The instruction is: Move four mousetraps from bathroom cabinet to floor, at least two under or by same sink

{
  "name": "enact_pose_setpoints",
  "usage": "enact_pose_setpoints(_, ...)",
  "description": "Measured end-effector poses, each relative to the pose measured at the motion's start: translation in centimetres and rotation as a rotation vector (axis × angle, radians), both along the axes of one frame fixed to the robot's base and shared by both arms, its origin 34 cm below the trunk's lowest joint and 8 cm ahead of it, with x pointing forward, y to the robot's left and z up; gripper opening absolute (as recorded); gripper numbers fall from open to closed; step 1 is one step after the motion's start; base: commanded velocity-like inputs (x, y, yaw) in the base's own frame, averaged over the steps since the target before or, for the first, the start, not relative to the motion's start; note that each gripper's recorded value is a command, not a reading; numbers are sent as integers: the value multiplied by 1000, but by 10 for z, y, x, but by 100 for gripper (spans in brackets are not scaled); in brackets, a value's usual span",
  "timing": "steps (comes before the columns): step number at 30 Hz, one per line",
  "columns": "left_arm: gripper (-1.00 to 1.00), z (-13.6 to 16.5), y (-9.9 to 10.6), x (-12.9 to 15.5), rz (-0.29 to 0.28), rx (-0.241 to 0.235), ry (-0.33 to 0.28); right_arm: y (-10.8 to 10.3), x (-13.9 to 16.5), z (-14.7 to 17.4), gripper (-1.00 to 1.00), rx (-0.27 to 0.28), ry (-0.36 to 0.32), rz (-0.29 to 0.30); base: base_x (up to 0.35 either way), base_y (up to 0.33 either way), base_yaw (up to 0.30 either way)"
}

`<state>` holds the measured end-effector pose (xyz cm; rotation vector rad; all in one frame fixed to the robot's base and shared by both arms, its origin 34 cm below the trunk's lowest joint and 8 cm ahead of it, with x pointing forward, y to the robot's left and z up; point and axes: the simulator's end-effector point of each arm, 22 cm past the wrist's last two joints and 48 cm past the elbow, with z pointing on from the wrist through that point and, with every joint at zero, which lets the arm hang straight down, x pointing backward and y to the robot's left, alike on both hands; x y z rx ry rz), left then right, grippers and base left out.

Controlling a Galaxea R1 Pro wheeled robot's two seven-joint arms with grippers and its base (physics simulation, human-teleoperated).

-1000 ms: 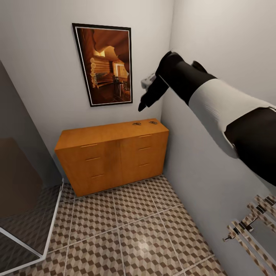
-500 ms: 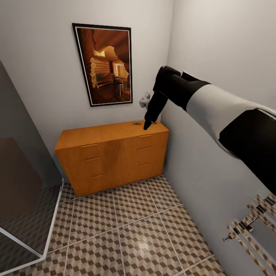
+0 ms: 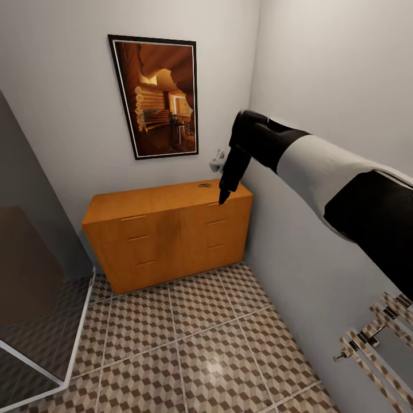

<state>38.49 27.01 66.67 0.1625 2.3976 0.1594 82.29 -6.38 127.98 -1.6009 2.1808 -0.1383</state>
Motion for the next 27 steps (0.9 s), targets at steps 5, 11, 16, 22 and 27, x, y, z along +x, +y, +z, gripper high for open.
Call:
enact_pose_setpoints(5,100,-8,4,-12,1,12,55,-1,-2,-12,100,-6,17,1,0,0,0)
enact_pose_setpoints(11,100,-40,14,-68,3,61,343,-7,-3,-26,100,-37,30,-1,0,0,0)
enact_pose_setpoints(16,100,-50,17,-102,1,82,504,-9,-3,-30,100,-49,33,-2,0,0,0)
enact_pose_setpoints(22,100,-53,17,-117,0,89,575,-10,-4,-32,100,-54,35,-2,0,0,0)
enact_pose_setpoints(27,100,-54,16,-121,-1,89,589,-10,-4,-33,100,-54,35,-2,0,0,0)
